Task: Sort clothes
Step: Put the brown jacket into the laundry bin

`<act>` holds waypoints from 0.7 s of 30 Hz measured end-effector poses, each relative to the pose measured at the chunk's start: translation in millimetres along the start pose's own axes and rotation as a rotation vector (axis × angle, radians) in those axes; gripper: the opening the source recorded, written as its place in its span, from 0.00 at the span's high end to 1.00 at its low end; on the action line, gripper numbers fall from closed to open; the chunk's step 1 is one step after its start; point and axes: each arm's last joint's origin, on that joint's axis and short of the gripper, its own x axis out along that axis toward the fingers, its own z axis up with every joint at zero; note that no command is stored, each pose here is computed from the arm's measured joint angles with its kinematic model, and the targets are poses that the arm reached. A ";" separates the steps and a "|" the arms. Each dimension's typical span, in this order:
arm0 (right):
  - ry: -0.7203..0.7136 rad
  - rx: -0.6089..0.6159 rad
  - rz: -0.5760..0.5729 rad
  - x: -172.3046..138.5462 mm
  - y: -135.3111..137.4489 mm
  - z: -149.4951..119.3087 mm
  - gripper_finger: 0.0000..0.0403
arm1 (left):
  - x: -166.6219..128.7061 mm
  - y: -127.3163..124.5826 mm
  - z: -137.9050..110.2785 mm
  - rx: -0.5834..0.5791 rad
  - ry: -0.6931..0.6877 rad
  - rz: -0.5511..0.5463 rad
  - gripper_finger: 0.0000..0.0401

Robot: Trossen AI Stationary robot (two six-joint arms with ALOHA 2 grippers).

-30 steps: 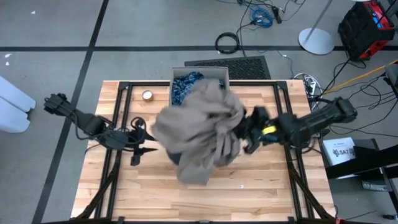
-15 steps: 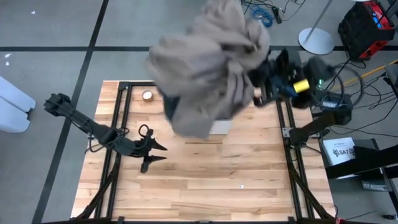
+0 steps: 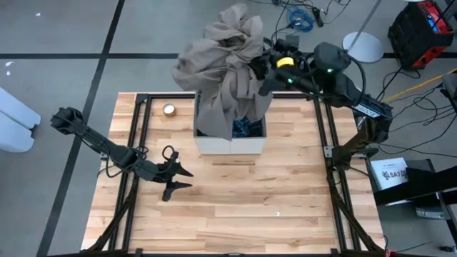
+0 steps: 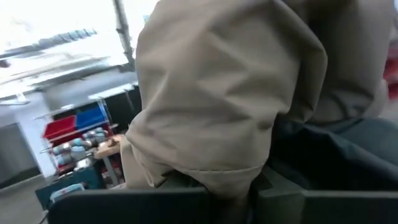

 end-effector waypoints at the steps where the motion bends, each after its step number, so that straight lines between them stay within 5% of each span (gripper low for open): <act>1: 0.018 0.026 -0.026 0.6 -3.3 -1.7 0.97 | 0.0 0.0 -0.1 0.000 0.001 0.000 0.53; 10: 0.126 0.314 -0.080 5.8 -21.3 -11.8 0.97 | 0.0 -0.2 -0.3 0.005 0.005 -0.008 0.53; 15: 0.236 0.361 -0.204 17.0 -58.2 -25.0 0.97 | 0.0 -0.2 -0.2 0.009 0.005 -0.008 0.53; 21: 0.421 0.322 -0.301 60.4 -112.3 -77.0 0.97 | 0.0 0.1 -0.1 0.003 0.000 0.003 0.53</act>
